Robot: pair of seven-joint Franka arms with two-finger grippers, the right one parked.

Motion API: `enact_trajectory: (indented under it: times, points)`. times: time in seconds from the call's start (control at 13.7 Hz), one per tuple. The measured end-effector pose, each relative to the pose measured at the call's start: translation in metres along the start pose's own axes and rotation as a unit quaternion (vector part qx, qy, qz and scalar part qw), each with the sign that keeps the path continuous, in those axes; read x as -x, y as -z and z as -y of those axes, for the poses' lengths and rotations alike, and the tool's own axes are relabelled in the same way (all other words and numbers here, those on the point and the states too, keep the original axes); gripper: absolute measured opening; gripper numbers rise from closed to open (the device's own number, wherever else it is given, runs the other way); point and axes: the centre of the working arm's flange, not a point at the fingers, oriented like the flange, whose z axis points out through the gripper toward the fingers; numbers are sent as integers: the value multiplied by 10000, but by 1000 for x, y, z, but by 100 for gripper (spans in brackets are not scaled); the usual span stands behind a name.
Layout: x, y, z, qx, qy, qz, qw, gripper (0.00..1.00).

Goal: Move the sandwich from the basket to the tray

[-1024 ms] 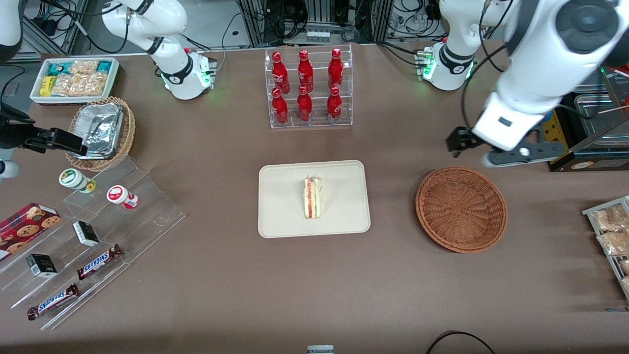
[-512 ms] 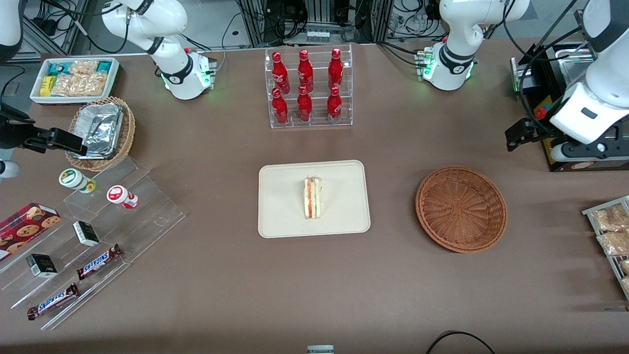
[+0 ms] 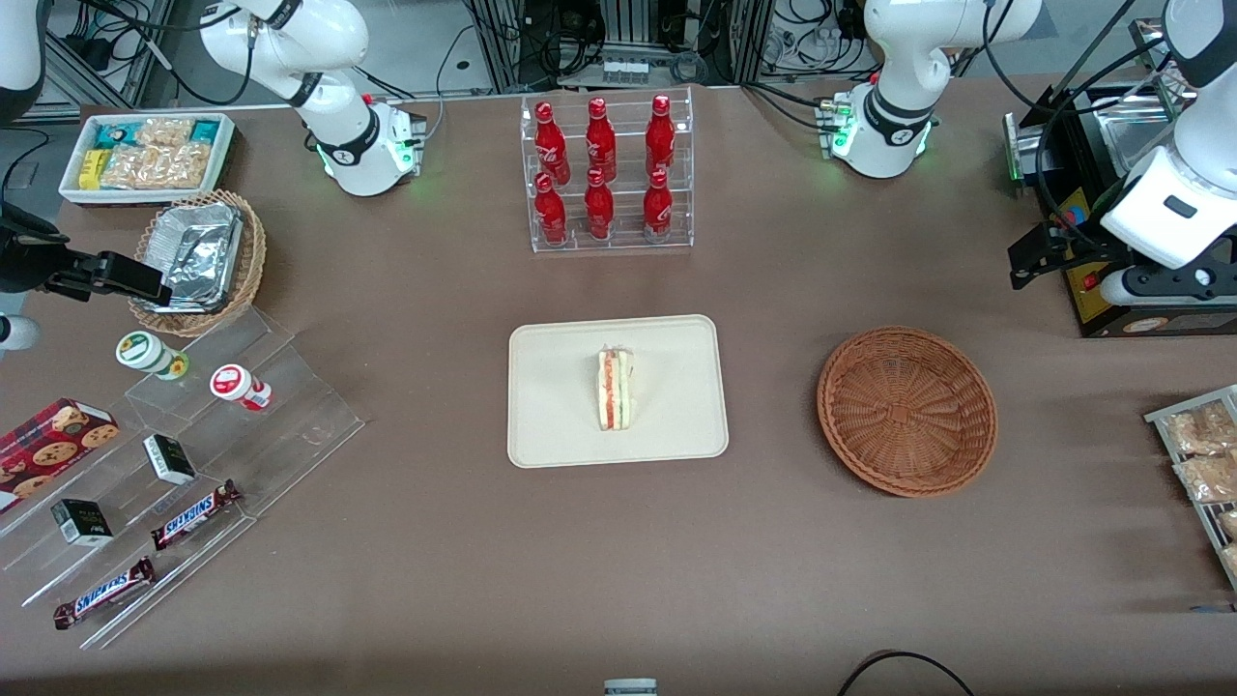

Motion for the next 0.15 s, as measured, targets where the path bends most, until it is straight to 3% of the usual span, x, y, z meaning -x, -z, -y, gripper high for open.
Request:
enact_trajectory:
  times: [0.15]
  points:
    - [-1,5,1,4,2,-49,10000,100]
